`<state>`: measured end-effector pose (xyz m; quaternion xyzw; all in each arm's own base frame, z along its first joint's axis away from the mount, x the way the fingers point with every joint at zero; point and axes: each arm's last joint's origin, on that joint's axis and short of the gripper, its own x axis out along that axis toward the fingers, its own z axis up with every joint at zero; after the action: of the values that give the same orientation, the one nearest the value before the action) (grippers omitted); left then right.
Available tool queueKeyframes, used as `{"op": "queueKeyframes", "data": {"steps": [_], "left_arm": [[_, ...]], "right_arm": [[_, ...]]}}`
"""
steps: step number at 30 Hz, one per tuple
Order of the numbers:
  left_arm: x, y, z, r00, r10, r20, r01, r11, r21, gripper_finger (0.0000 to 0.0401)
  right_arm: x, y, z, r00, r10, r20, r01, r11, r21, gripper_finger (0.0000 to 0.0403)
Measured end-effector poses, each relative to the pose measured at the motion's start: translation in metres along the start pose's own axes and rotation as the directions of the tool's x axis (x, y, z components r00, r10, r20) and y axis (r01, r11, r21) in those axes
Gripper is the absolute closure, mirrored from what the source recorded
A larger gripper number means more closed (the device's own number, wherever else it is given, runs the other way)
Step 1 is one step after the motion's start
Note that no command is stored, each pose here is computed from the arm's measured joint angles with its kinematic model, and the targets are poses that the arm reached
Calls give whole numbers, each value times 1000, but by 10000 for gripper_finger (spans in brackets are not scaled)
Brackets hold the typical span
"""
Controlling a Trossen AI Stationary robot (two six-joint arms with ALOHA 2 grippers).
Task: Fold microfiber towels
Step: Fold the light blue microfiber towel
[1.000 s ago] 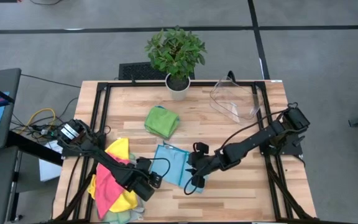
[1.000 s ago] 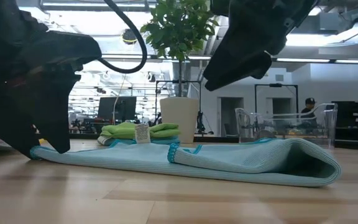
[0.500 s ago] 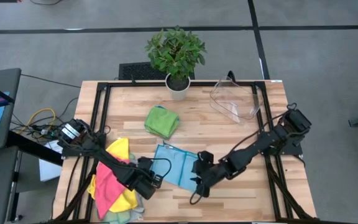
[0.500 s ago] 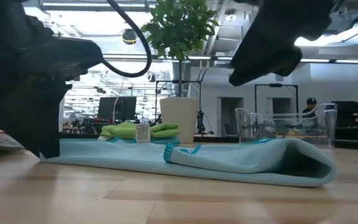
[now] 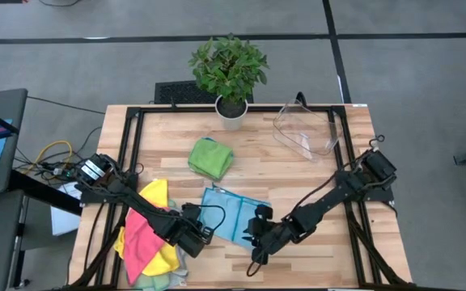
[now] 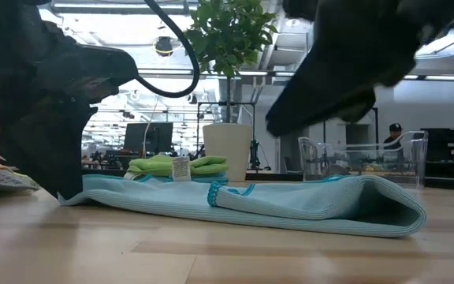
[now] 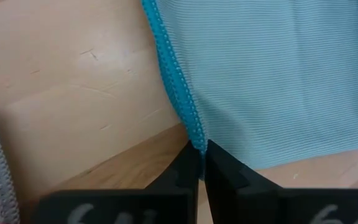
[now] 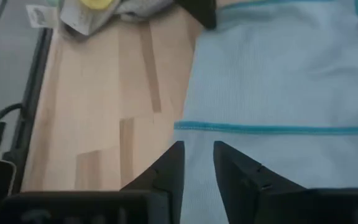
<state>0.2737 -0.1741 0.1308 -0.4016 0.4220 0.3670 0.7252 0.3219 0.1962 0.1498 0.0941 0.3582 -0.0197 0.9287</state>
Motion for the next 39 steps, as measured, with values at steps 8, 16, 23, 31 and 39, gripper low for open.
{"op": "queueKeyframes", "data": {"steps": [8,16,23,31,39], "left_arm": [[-6,-4,1,998,-48,-27,48,999,7,399],[-27,-8,11,993,-120,-16,120,993,-3,399],[-35,-15,20,980,-196,-19,196,980,20,399],[-35,-33,31,933,-357,-47,359,933,27,399],[-47,-57,43,849,-524,-69,528,847,58,399]], "right_arm": [[30,-3,-17,999,14,-30,-14,1000,21,329],[42,-11,-19,999,13,-46,-11,999,47,343],[47,-13,-21,998,15,-54,-12,998,54,345],[52,-13,-24,998,31,-62,-27,998,62,345],[53,-17,-21,998,36,-55,-32,997,75,345]]}}
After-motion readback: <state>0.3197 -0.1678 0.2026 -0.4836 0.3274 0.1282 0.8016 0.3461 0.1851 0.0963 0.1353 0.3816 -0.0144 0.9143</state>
